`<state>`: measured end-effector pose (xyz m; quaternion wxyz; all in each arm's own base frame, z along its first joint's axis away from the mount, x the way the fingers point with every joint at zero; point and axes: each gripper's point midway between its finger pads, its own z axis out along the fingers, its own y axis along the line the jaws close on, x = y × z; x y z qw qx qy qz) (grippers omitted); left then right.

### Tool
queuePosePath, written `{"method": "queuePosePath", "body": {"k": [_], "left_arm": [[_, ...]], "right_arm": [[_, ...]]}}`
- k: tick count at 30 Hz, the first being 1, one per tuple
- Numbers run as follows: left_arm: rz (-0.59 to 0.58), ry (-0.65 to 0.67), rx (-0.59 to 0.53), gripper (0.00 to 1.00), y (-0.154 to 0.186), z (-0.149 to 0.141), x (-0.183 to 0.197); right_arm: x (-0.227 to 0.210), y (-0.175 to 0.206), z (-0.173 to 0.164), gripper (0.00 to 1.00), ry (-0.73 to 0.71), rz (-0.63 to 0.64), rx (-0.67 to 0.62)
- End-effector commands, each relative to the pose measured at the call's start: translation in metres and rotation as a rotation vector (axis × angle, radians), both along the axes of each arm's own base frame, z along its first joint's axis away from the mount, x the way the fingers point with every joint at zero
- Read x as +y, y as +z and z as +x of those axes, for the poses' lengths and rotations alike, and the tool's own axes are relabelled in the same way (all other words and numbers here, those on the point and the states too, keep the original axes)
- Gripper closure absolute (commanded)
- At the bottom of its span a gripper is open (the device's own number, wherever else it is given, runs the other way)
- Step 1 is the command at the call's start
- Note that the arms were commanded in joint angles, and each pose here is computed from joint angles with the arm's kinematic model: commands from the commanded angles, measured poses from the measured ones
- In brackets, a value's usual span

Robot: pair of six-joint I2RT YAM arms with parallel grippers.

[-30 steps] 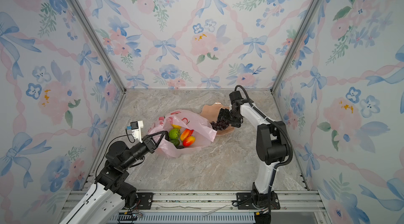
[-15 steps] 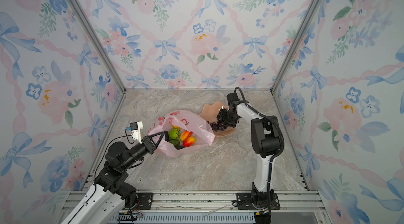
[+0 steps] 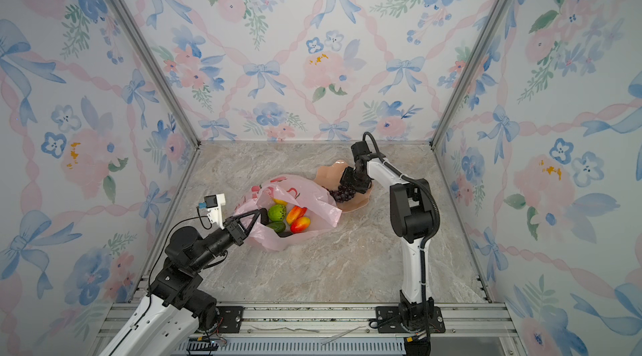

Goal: Place the fruits into the plastic bag
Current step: Pick up the fruit from the plate.

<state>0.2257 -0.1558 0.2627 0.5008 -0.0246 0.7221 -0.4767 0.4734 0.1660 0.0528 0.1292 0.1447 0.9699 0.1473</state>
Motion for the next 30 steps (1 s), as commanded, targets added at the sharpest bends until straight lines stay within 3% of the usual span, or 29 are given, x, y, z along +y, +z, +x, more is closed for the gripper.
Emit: {"method": "queuePosePath", "body": {"k": [1, 5, 11, 18, 23, 30], "left_arm": [[0.007, 0.013, -0.031, 1.0, 0.01, 0.0, 0.003], [0.008, 0.011, -0.03, 1.0, 0.011, 0.001, 0.003], [0.01, 0.011, -0.027, 1.0, 0.012, 0.003, 0.002], [0.013, 0.013, -0.024, 1.0, 0.011, 0.002, 0.003], [0.012, 0.014, -0.026, 1.0, 0.013, 0.002, 0.003], [0.012, 0.014, -0.027, 1.0, 0.013, 0.001, 0.003]], "right_arm": [[-0.004, -0.007, -0.004, 0.41, 0.039, -0.067, 0.024], [0.002, -0.002, 0.0, 0.55, 0.064, -0.055, -0.006], [0.004, 0.001, 0.0, 0.59, 0.092, -0.065, -0.019], [0.004, 0.013, 0.002, 0.77, 0.106, -0.058, -0.074], [0.002, 0.028, 0.003, 0.84, 0.119, -0.066, -0.137], [-0.004, 0.046, 0.002, 0.85, 0.117, -0.05, -0.235]]}}
